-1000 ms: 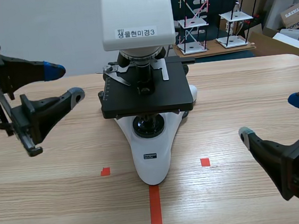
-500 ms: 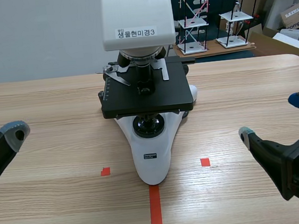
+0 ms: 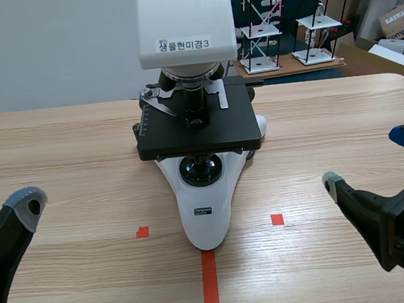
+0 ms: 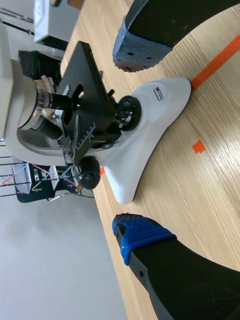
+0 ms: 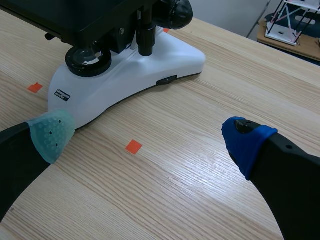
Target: Return to the home posture
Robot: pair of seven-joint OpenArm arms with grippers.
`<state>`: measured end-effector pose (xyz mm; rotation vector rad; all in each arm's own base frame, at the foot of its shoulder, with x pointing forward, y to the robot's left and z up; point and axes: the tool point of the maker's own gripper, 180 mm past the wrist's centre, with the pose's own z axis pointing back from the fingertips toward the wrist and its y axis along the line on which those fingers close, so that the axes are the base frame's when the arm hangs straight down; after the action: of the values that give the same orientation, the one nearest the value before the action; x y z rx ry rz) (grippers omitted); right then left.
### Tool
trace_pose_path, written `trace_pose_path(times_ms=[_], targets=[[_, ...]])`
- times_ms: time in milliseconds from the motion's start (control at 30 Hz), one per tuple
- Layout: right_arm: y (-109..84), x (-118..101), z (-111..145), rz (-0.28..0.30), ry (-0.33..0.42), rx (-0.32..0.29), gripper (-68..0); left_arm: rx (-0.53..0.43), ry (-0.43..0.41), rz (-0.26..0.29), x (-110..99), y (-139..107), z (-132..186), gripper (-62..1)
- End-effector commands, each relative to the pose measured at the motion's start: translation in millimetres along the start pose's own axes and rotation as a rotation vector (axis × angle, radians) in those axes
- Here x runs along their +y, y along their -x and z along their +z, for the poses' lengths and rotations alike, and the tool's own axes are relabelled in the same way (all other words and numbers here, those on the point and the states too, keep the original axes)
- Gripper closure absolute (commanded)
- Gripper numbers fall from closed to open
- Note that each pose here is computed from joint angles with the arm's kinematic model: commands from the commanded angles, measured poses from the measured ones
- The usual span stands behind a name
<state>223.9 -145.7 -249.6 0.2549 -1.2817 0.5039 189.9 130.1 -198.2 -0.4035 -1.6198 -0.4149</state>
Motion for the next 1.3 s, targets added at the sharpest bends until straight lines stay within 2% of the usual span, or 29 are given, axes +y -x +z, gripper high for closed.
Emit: trace_pose_path(times_ms=[0, 433, 633, 967, 1133, 1267], targets=[[-9.1, 1, 0, 0.003, -0.009, -0.027, -65.3, -0.028, -0.005, 0.012, -4, -5, 1, -59.8], [-9.1, 1, 0, 0.003, -0.008, -0.028, -65.3, -0.029, -0.097, 0.067, -6, 0, 10, -59.8], [-9.0, 1, 0, 0.003, -0.009, -0.027, -65.3, -0.02, -0.087, 0.009, -17, 4, 12, -59.8], [-9.0, 1, 0, 0.003, -0.009, -0.027, -65.3, -0.033, -0.077, -0.002, -16, -1, 19, -59.8], [-8.9, 1, 0, 0.003, -0.009, -0.026, -65.3, -0.055, -0.067, 0.034, -12, -9, 24, -59.8], [-8.9, 1, 0, 0.003, -0.009, -0.026, -65.3, -0.046, -0.057, 0.021, -10, -8, 24, -59.8]])
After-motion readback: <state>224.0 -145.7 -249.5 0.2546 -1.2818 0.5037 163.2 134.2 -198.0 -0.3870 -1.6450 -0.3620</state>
